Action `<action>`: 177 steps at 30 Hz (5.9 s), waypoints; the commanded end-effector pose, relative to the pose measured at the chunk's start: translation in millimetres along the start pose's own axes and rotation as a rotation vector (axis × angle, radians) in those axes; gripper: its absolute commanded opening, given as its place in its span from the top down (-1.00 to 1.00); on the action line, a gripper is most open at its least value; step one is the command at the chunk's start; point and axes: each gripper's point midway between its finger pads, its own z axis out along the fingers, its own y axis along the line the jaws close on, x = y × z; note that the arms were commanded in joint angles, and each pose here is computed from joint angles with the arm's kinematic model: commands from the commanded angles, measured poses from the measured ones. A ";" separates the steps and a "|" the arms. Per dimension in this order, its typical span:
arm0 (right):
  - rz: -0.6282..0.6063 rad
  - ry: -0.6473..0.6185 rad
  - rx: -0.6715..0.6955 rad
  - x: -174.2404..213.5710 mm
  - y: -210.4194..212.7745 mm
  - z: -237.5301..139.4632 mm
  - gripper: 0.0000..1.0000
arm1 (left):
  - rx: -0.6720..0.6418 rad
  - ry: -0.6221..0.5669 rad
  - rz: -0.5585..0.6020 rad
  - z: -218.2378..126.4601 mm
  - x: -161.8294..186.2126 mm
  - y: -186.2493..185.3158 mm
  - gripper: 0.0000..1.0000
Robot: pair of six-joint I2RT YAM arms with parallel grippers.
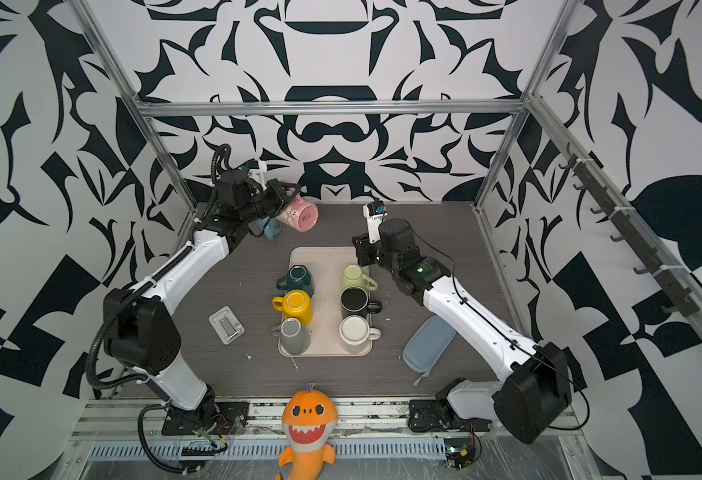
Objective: Turn the mug right side up
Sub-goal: 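Rotate the pink mug upright with the left gripper while the right gripper approaches, then close the right gripper on the pink mug's handle beside the left gripper, then open the left gripper and draw it back while the right gripper carries the mug, then lower the pink mug upright beside the blue mug with the right gripper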
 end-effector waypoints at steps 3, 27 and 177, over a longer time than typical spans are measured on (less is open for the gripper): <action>0.030 -0.022 -0.136 -54.4 18.0 -18.4 0.31 | 0.122 -0.019 0.619 -36.2 22.4 -66.4 1.00; -0.012 0.164 -0.490 -78.3 80.4 -22.7 0.00 | -0.329 -0.231 1.909 -16.2 82.6 -37.4 1.00; -0.239 -0.039 -0.159 -58.0 70.9 251.5 1.00 | -0.624 -0.281 0.735 -146.9 -3.5 73.9 -0.45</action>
